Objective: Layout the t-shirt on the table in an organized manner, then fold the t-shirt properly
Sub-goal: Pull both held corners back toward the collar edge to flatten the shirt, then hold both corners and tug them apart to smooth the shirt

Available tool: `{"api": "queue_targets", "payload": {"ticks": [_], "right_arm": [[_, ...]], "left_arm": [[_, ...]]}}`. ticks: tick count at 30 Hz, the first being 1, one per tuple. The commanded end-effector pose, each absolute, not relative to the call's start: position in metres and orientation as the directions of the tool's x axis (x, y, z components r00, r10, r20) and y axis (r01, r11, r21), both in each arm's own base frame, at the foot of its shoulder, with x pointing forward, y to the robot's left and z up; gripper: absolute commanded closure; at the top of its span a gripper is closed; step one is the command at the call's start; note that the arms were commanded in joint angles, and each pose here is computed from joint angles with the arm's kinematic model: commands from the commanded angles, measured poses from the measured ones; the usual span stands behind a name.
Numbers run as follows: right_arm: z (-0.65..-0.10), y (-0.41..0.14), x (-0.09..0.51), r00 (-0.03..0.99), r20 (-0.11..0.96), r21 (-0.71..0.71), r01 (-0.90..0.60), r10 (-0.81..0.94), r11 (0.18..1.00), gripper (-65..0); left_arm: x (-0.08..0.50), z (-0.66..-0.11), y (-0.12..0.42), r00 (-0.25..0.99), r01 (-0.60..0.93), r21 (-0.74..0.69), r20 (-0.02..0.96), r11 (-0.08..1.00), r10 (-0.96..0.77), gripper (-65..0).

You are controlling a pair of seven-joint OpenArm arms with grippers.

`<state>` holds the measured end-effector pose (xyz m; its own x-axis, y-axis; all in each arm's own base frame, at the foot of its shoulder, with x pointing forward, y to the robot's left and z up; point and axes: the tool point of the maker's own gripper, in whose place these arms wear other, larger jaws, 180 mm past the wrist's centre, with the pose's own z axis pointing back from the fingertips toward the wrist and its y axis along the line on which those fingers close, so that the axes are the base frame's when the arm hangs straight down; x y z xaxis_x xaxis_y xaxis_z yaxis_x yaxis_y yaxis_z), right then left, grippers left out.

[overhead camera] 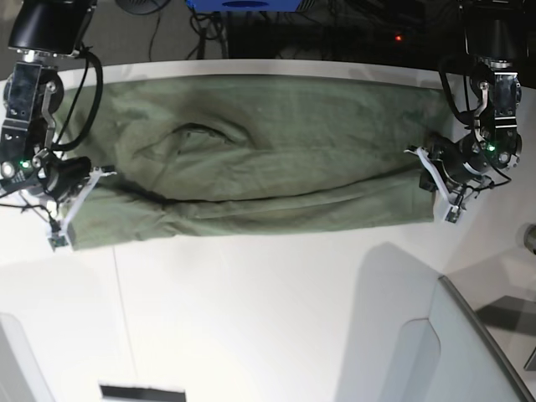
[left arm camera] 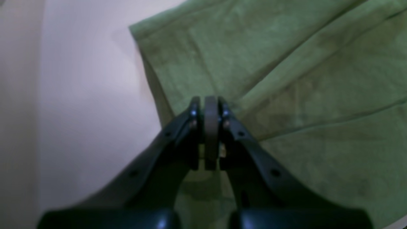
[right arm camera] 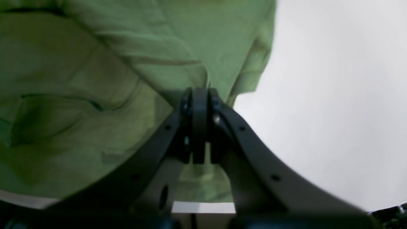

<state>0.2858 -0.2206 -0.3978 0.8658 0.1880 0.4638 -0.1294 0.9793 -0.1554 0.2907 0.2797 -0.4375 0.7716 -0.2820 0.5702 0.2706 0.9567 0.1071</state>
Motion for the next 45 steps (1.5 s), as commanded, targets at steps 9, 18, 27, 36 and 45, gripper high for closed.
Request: {"api": "queue_targets", "payload": {"ticks": [9, 18, 27, 36, 45], "right_arm": [[-0.381, -0.225, 0.269, 0.863, 0.460, -0.199, -0.130, 0.210, 0.971, 0.0], [-0.390, -0.214, 0.259, 0.874, 0.446, -0.168, -0.133, 0.196, 0.977, 0.0], [-0.401, -0.202, 0.244, 0.889, 0.420, -0.133, -0.136, 0.180, 0.982, 0.0], [-0.396, -0.202, 0.240, 0.883, 0.430, -0.143, -0.138, 0.187, 0.980, 0.0], [-0.403, -0.201, 0.226, 0.895, 0.405, -0.137, -0.142, 0.186, 0.980, 0.0]], "left_arm": [[0.304, -0.422, 0.288, 0.744, 0.262, 0.135, 0.602, 0.956, -0.289, 0.0], [0.309, -0.416, 0.290, 0.734, 0.261, 0.145, 0.613, 0.954, -0.294, 0.0], [0.301, -0.415, 0.286, 0.731, 0.278, 0.152, 0.607, 0.949, -0.311, 0.0], [0.294, -0.417, 0.284, 0.734, 0.286, 0.151, 0.601, 0.946, -0.317, 0.0], [0.298, -0.414, 0.285, 0.728, 0.283, 0.155, 0.608, 0.946, -0.317, 0.0]]}}
